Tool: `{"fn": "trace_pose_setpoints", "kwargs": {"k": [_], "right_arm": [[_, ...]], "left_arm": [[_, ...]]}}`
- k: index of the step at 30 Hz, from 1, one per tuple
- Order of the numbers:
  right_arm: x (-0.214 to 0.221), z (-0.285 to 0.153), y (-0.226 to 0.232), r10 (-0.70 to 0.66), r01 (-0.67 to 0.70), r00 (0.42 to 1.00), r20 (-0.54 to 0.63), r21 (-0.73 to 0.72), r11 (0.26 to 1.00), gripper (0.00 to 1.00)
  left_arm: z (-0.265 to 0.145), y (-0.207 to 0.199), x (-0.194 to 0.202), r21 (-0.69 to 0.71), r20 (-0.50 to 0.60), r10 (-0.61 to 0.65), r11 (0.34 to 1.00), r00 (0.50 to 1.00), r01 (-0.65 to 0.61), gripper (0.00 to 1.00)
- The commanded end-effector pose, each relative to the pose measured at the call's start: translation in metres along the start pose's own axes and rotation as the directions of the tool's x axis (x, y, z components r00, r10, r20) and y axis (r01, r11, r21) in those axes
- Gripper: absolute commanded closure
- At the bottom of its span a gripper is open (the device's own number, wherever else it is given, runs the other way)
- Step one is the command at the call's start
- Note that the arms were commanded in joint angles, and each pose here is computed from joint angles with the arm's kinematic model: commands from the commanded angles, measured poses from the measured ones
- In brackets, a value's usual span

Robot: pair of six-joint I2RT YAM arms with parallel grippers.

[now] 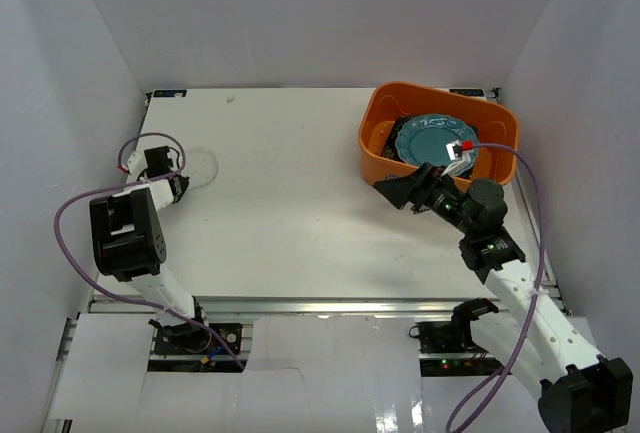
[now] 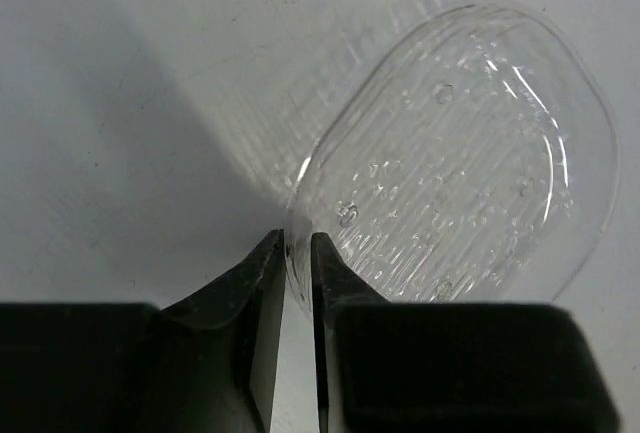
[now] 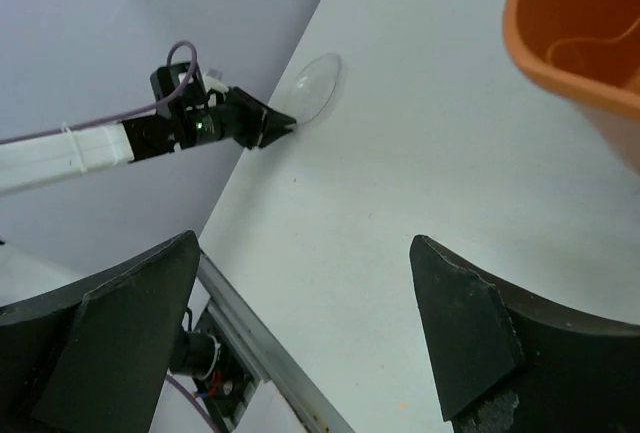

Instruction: Place the plates into the plastic bin on the countertop

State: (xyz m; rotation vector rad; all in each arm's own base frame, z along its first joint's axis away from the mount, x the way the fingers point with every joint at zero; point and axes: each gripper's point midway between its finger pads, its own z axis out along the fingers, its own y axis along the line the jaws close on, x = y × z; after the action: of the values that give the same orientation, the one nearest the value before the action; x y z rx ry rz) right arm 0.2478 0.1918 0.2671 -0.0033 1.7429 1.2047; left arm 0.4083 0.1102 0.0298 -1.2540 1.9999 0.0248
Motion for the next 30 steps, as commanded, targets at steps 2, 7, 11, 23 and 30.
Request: {"fn": "trace_pose_setpoints", "kwargs": {"k": [2, 7, 11, 23, 30], "right_arm": [[0.013, 0.027, 0.021, -0.071, 0.07, 0.997, -0.019, -0.044, 0.997, 0.08], [0.043, 0.062, 0.048, -0.131, 0.123, 0.984, -0.117, -0.074, 0.99, 0.04], [0.067, 0.086, 0.078, -0.17, 0.145, 0.967, -0.19, -0.137, 0.98, 0.05], [0.092, 0.158, 0.057, -0.29, 0.319, 0.89, -0.352, 0.026, 0.947, 0.1], [0.094, 0.155, 0.022, -0.303, 0.388, 0.871, -0.386, 0.165, 0.907, 0.04]], "left_arm": [[-0.008, -0.007, -0.002, 0.042, -0.018, 0.0, 0.999, 1.0, 0.0, 0.83], [-0.043, -0.031, -0.003, 0.196, -0.052, -0.028, 0.98, 0.998, 0.038, 1.0], [-0.094, -0.064, 0.015, 0.392, -0.1, -0.029, 0.917, 0.995, 0.066, 1.0], [-0.251, -0.092, 0.106, 0.816, -0.167, 0.344, 0.574, 0.924, -0.066, 1.0], [-0.287, -0.09, 0.126, 0.876, -0.107, 0.463, 0.462, 0.88, -0.136, 1.0]]}}
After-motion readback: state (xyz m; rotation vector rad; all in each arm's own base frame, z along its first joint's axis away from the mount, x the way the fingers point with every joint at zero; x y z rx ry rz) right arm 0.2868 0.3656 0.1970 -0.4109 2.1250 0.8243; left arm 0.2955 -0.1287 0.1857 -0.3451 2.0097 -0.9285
